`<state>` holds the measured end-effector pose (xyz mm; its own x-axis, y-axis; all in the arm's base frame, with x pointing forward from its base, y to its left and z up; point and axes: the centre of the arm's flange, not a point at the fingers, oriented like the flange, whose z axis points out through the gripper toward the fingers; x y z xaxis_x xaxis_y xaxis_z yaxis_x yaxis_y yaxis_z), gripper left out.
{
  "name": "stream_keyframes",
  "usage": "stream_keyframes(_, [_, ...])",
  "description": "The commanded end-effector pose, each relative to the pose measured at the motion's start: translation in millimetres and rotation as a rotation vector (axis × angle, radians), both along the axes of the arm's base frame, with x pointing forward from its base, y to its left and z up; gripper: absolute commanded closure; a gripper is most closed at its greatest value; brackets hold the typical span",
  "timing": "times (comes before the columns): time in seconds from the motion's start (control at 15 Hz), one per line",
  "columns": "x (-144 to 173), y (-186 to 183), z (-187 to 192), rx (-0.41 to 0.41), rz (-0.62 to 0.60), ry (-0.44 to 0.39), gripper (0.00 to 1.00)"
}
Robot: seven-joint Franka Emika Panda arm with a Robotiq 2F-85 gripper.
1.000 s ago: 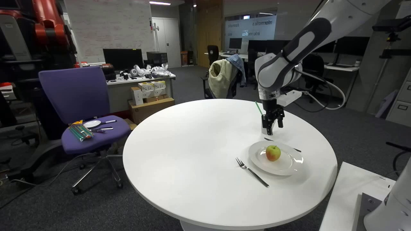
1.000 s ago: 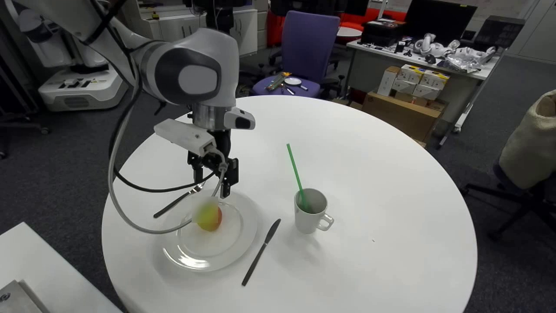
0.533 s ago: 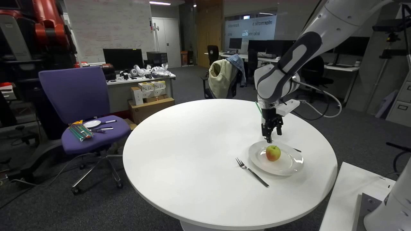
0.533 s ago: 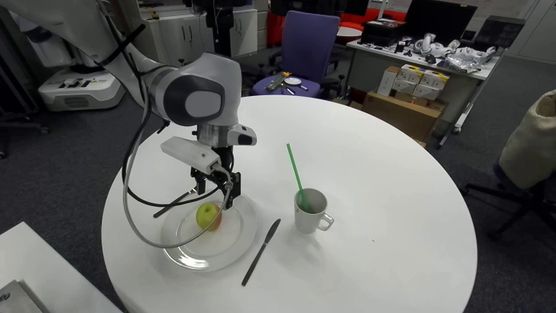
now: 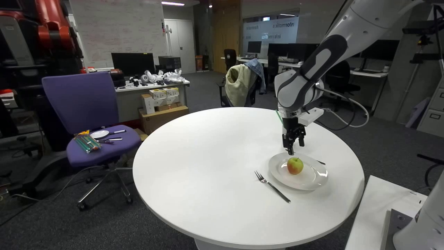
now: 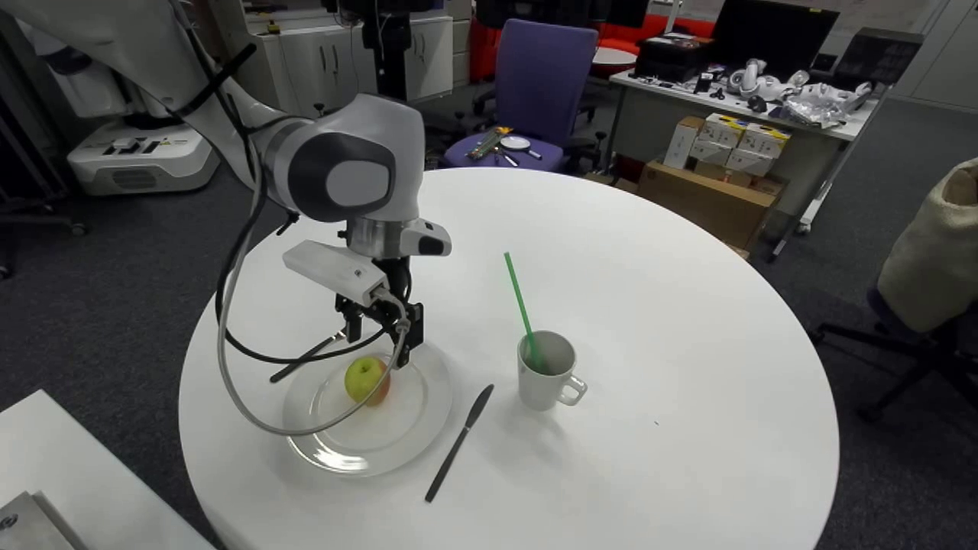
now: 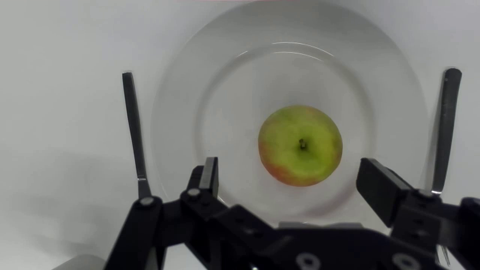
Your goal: Put the apple on the table
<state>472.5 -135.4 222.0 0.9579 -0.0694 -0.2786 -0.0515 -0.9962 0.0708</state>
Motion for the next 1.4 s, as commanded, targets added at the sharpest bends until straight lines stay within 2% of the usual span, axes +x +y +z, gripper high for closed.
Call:
stream_keyframes(0.0, [2,5,-8,-0.012,0.009,0.017,0.0])
stream_keyframes(0.93, [5,9,-57,-0.001,0.028,0.112,0.0])
stream_keyframes(1.0, [5,9,-59,-0.001,0.029,0.114,0.07])
stream_keyframes(1.07, [5,8,-60,-0.001,0.03,0.116,0.26])
stream_keyframes(1.27, [7,9,-59,-0.001,0.034,0.115,0.5])
stream_keyframes(1.33, [8,8,-59,-0.001,0.034,0.116,0.52])
